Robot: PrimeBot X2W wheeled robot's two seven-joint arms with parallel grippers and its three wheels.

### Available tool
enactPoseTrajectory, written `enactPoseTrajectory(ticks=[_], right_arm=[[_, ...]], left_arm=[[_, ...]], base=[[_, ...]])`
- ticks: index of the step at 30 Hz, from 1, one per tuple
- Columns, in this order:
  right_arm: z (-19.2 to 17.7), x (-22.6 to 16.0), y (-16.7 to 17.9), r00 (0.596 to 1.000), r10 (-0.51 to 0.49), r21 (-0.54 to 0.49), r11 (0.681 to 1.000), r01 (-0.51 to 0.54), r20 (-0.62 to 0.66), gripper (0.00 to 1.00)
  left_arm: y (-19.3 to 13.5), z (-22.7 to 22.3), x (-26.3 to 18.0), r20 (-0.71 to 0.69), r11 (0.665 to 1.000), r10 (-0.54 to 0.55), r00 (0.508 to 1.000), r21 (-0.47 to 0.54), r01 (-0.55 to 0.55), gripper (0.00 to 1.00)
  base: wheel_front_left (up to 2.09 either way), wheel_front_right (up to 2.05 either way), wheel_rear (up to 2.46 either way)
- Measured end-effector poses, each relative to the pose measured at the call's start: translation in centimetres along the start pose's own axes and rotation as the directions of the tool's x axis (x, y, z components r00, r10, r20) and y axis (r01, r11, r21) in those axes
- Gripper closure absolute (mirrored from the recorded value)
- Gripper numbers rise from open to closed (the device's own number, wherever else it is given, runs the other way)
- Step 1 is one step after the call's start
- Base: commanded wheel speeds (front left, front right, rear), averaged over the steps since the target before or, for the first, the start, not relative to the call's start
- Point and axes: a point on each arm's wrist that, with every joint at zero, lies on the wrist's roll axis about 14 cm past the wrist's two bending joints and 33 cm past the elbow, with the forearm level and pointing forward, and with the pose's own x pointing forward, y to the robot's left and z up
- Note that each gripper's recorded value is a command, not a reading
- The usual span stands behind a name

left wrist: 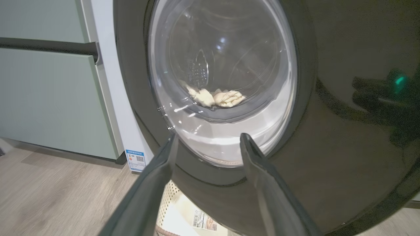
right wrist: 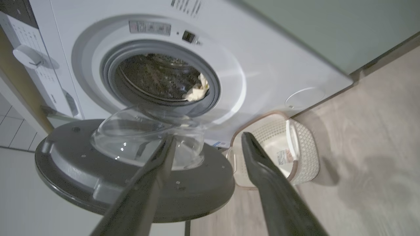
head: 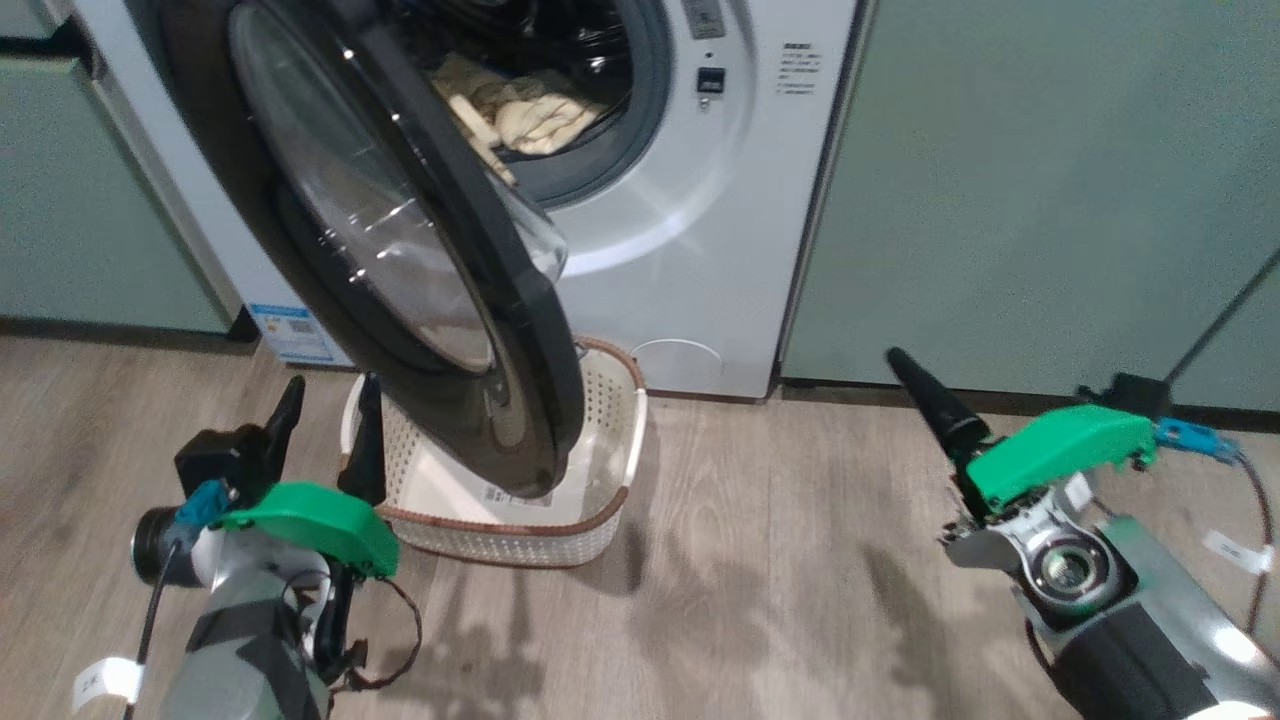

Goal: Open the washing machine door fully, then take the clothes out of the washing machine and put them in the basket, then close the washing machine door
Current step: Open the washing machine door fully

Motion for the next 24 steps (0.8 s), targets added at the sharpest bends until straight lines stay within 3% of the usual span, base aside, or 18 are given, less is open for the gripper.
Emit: enactPoseTrajectory(ticks=[7, 13, 15, 21, 22, 24], right_arm=[[5.0, -2.9, -1.8, 0.968, -0.028, -0.157, 0.985, 0.069, 0.25, 0.0], [6.5, -4.9, -3.6, 0.948, -0.055, -0.266, 0.953, 0.143, 0.313, 0.0], [9.1, -6.1, -4.2, 0.916, -0.065, -0.28, 0.942, 0.187, 0.395, 0.0], [13.5, -9.3, -3.9, 0.841, -0.019, -0.459, 0.831, 0.314, 0.54, 0.0], [13.3, -9.8, -3.6, 0.834, 0.002, -0.524, 0.779, 0.345, 0.552, 0.0], [13.0, -10.1, -3.2, 0.83, 0.02, -0.576, 0.728, 0.37, 0.558, 0.0]], left_arm=[[-1.1, 0.5, 0.4, 0.014, 1.0, -0.031, 0.999, -0.005, 0.031, 0.0], [-0.7, 0.7, 0.3, 0.022, 1.0, -0.023, 1.0, -0.006, 0.023, 0.0], [-0.7, 0.8, 0.3, 0.024, 1.0, -0.021, 0.999, -0.005, 0.021, 0.0], [-0.1, 1.1, 0.4, 0.033, 1.0, -0.005, 0.999, -0.004, 0.006, 0.0], [0.0, 1.1, 0.4, 0.035, 1.0, -0.004, 0.999, -0.004, 0.004, 0.0], [-0.1, 1.1, 0.4, 0.036, 1.0, -0.01, 0.999, -0.006, 0.01, 0.0]], base=[[0.0, 0.0, 0.0], [0.0, 0.0, 0.0], [0.0, 0.0, 0.0], [0.0, 0.0, 0.0], [0.0, 0.0, 0.0], [0.0, 0.0, 0.0]])
